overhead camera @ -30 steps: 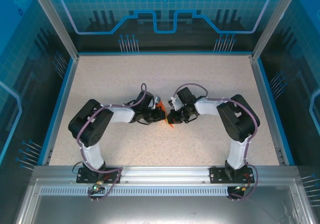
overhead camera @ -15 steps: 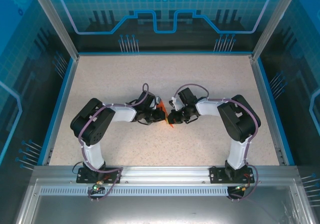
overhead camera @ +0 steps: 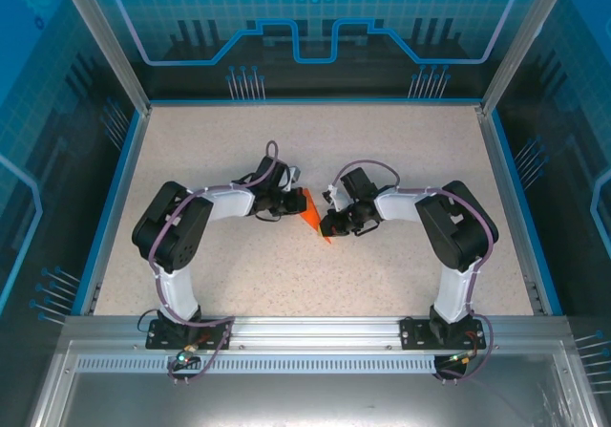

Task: Fold a paper plane with a square sheet of paper (pick it up from the middle)
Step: Fold the wing for the fifth time at the center of the table.

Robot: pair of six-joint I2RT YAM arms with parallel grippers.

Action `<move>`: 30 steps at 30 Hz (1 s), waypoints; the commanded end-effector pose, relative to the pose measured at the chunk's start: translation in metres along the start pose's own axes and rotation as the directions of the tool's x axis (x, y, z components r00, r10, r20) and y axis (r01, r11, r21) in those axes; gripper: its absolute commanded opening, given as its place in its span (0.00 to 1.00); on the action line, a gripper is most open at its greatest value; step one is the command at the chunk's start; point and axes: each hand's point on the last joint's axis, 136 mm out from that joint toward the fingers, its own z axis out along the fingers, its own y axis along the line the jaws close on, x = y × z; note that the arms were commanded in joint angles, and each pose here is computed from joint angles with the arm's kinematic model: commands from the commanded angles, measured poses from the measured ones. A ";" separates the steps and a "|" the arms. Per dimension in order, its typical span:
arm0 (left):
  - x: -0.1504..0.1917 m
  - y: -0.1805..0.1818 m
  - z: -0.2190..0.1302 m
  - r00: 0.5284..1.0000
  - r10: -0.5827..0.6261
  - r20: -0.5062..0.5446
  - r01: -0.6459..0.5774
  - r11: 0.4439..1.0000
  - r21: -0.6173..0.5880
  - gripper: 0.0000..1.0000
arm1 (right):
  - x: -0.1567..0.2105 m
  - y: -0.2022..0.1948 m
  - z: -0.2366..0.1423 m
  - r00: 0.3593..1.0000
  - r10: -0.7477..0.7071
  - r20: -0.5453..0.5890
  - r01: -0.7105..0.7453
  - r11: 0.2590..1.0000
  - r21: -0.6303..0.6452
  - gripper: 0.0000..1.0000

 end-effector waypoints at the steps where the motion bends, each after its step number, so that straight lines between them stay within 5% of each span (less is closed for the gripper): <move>1: 0.003 -0.012 -0.004 0.998 0.065 -0.020 -0.064 0.996 0.065 0.05 | 0.061 -0.058 0.006 0.975 0.154 -0.157 -0.120 0.970 0.210 0.00; 20: 0.010 0.042 0.022 0.999 0.033 -0.035 -0.036 0.995 -0.091 0.04 | 0.068 -0.061 0.008 0.969 0.170 -0.178 -0.130 0.968 0.216 0.00; 30: -0.031 0.064 0.001 0.999 -0.022 0.043 0.028 0.992 -0.125 0.06 | 0.078 -0.070 0.007 0.959 0.195 -0.208 -0.139 0.957 0.257 0.00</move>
